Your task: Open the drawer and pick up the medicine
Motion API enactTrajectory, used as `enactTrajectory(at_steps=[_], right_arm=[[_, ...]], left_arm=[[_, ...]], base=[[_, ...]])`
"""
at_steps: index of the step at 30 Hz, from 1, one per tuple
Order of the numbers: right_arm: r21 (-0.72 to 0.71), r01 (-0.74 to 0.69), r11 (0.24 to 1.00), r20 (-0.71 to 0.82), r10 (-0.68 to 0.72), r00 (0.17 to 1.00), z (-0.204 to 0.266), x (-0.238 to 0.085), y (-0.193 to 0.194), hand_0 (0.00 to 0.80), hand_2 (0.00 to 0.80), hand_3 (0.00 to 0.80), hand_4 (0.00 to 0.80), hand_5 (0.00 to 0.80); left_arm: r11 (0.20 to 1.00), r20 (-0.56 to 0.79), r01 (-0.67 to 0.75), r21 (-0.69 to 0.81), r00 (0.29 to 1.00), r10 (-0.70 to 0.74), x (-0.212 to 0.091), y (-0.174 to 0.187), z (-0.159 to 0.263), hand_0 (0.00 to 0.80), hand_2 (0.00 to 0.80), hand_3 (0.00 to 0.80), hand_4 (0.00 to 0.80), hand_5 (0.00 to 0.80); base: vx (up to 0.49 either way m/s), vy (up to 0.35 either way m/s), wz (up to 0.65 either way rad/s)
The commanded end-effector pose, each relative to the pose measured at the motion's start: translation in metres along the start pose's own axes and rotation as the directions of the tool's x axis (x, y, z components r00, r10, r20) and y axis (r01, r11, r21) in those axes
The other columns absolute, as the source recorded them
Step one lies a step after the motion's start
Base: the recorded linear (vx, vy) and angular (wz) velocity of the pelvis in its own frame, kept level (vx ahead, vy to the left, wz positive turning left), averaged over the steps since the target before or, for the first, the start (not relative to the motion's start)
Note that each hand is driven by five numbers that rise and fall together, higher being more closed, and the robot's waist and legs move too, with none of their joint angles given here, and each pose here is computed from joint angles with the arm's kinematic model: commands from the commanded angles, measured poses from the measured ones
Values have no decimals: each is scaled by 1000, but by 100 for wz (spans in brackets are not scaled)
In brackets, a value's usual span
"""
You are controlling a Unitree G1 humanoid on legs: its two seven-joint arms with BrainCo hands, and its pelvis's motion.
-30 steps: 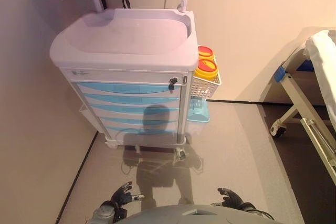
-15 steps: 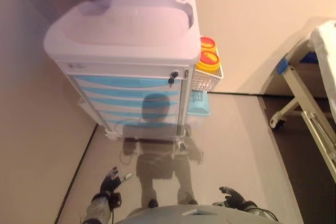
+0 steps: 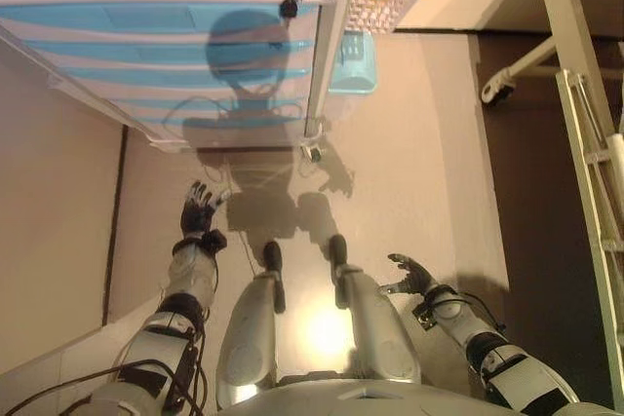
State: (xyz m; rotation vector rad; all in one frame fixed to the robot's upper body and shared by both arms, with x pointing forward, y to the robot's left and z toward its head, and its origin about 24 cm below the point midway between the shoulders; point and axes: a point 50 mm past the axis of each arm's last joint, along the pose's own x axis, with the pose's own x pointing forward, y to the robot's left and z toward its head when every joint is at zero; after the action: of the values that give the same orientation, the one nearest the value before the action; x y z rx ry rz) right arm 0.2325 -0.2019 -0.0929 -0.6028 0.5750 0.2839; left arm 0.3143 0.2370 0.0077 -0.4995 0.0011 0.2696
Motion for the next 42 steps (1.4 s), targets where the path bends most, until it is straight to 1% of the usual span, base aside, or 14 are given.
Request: enactTrajectory(at_steps=[1, 5, 11, 21, 24, 28, 30, 31, 32, 33, 35, 38, 41, 42], right_arm=[[-15, -47, 999, 11, 47, 999, -11, -13, 22, 0, 0, 0, 0, 0], [0, -47, 999, 22, 47, 999, -10, -15, 29, 0, 0, 0, 0, 0], [-12, -62, 998, 17, 62, 998, -14, -19, 39, 0, 0, 0, 0, 0], [-25, -79, 997, 13, 80, 997, -23, -26, 48, 0, 0, 0, 0, 0], [-36, -87, 996, 8, 87, 996, -24, -27, 49, 0, 0, 0, 0, 0], [-57, -100, 993, 11, 101, 995, -24, -27, 48, 0, 0, 0, 0, 0], [-59, -98, 993, 5, 99, 995, -25, -27, 47, 0, 0, 0, 0, 0], [-63, -98, 993, 0, 98, 995, -26, -27, 47, 0, 0, 0, 0, 0], [-67, -97, 993, -4, 97, 995, -27, -27, 46, 0, 0, 0, 0, 0], [-71, -99, 993, -9, 99, 995, -27, -27, 45, 0, 0, 0, 0, 0], [-77, -106, 991, -16, 105, 994, -27, -27, 44, 0, 0, 0, 0, 0], [-83, -110, 990, -23, 108, 994, -27, -27, 42, 0, 0, 0, 0, 0], [-100, -113, 988, -33, 111, 993, -27, -26, 40, 0, 0, 0, 0, 0], [-106, -110, 988, -35, 107, 994, -27, -26, 39, 0, 0, 0, 0, 0]], left_arm=[[984, 196, 111, -139, 977, -83, 17, -6, 54, 0, 0, 0, 0, 0], [943, 347, 247, -221, 924, -161, 38, -24, 108, 0, 0, 0, 0, 0], [872, 545, 441, -210, 794, -270, 51, -63, 181, 0, 0, 0, 0, 0], [761, 713, 637, -126, 591, -377, 46, -115, 269, 0, 0, 0, 0, 0], [664, 750, 743, -82, 484, -450, 38, -131, 287, 0, 0, 0, 0, 0], [411, 751, 910, 54, 234, -617, 19, -167, 294, 0, 0, 0, 0, 0], [314, 737, 944, 103, 140, -661, 9, -180, 291, 0, 0, 0, 0, 0], [247, 733, 959, 141, 67, -677, 2, -186, 290, 0, 0, 0, 0, 0], [186, 723, 966, 177, 0, -690, -4, -190, 289, 104, 104, 104, 104, 104], [129, 723, 970, 207, -63, -688, -10, -193, 288, 389, 389, 389, 389, 389], [46, 719, 970, 239, -145, -680, -18, -195, 285, 800, 800, 800, 800, 800], [10, 725, 968, 250, -181, -664, -21, -192, 280, 800, 800, 800, 800, 800], [34, 770, 981, 190, -128, -625, -13, -170, 268, 800, 800, 800, 800, 800], [69, 802, 987, 144, -75, -592, -7, -153, 259, 800, 800, 800, 800, 800]], base=[[-9, -86, -24], [-10, -78, -6], [3, -39, -8], [36, -28, -4], [43, -26, 2], [6, -6, 1], [9, 1, 2], [22, 4, 5], [29, 4, 5], [33, 0, 4], [16, -2, 2], [1, 1, 1], [-6, 0, 5], [-11, -7, 10]])
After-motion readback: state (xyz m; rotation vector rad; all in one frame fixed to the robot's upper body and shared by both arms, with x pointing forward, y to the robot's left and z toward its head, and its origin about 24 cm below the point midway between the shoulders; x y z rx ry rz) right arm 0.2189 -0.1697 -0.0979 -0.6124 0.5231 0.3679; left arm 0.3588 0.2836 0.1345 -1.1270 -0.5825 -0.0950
